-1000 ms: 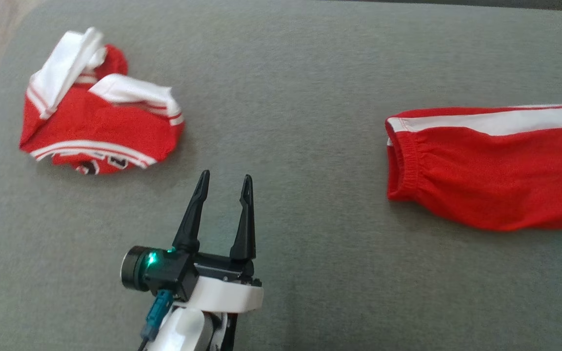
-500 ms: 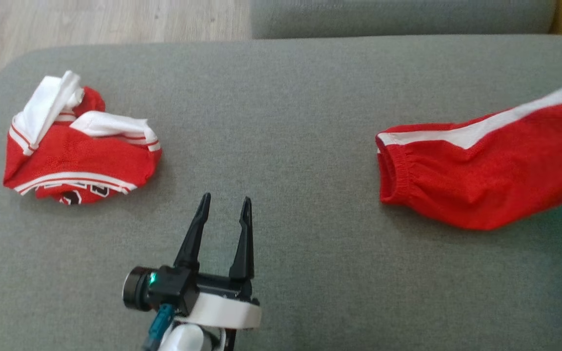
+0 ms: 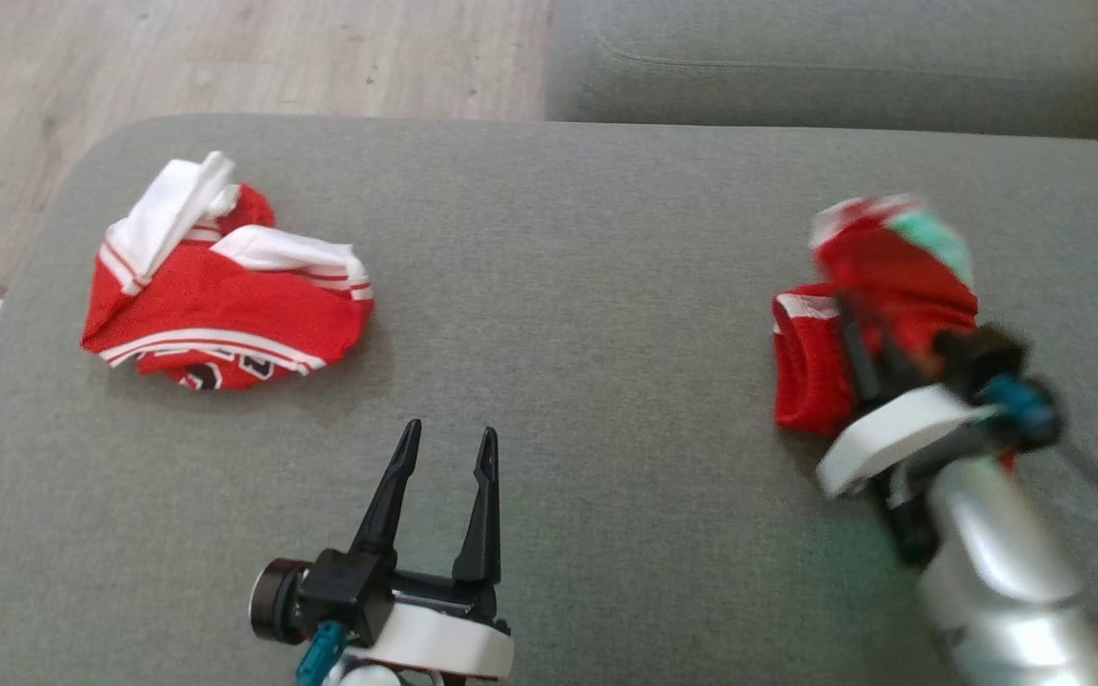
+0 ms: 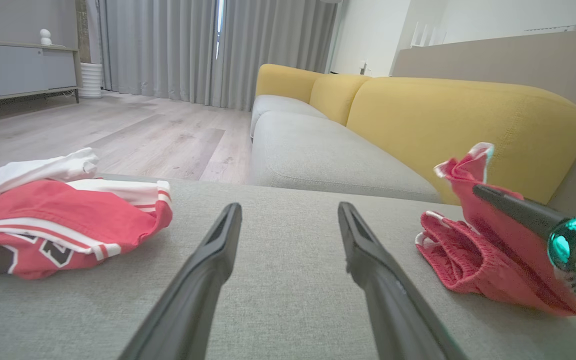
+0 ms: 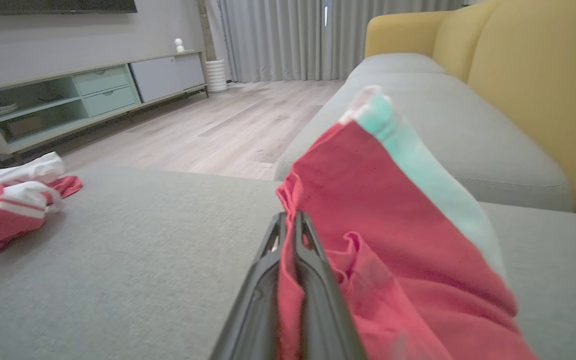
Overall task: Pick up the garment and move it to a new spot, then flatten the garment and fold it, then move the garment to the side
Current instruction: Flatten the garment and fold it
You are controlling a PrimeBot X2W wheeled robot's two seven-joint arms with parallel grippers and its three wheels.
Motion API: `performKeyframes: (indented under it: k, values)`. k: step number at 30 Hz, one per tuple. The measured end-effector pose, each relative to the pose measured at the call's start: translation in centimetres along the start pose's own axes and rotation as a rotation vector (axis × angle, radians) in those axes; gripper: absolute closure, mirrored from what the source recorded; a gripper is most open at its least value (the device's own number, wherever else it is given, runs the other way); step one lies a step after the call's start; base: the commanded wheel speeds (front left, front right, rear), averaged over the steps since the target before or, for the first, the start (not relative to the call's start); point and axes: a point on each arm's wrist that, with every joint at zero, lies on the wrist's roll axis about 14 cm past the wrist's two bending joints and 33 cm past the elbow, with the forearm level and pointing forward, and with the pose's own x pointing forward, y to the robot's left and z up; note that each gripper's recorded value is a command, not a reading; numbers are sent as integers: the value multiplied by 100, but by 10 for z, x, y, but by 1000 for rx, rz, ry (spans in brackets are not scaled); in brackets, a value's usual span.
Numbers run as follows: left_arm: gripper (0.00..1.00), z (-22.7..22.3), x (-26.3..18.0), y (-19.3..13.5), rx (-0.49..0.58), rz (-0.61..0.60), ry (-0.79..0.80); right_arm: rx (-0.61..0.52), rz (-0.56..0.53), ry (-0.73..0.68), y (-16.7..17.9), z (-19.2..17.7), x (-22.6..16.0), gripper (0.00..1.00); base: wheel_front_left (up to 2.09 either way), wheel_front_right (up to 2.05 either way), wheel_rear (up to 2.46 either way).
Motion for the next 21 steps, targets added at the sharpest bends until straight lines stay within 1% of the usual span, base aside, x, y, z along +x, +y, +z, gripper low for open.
performKeyframes:
  k: [1, 2, 3, 4, 5, 8, 14, 16, 18, 19, 20, 21]
  values:
    - [0, 1, -1, 2, 1, 7, -2, 12, 18, 12, 13, -6, 0, 100, 0, 0, 0]
    - [0, 1, -2, 4, 2, 13, -4, 20, 35, 23, 25, -12, -1, 78, 0, 0, 0]
    - [0, 2, -3, 5, 2, 18, -6, 17, 55, 32, 35, -16, -1, 65, 0, 0, 0]
    - [0, 2, -3, 6, 3, 22, -6, 12, 74, 42, 44, -20, -2, 13, 0, 0, 0]
    - [0, 2, -4, 7, 3, 25, -7, 14, 87, 50, 50, -23, -2, 0, 0, 0, 0]
    - [0, 3, -4, 8, 3, 29, -10, 21, 110, 51, 61, -25, -5, 0, 0, 0, 0]
    - [0, 8, -6, 4, 2, 18, -26, 25, 123, -25, 69, -7, -21, 0, 0, 0, 0]
    - [0, 5, -10, 3, -2, 21, -17, 45, 100, -42, 63, -5, -30, 0, 0, 0, 0]
    - [0, 2, -13, 4, -5, 28, -9, 51, 66, -49, 49, -5, -39, 0, 0, 0, 0]
    - [0, 2, -14, 5, -6, 30, -9, 54, 47, -51, 39, -4, -41, 16, 0, 0, 0]
    - [0, 2, -14, 5, -7, 32, -11, 50, 33, -49, 29, -4, -43, 71, 0, 0, 0]
    - [0, 3, -14, 6, -8, 33, -14, 48, 23, -40, 20, -4, -44, 100, 0, 0, 0]
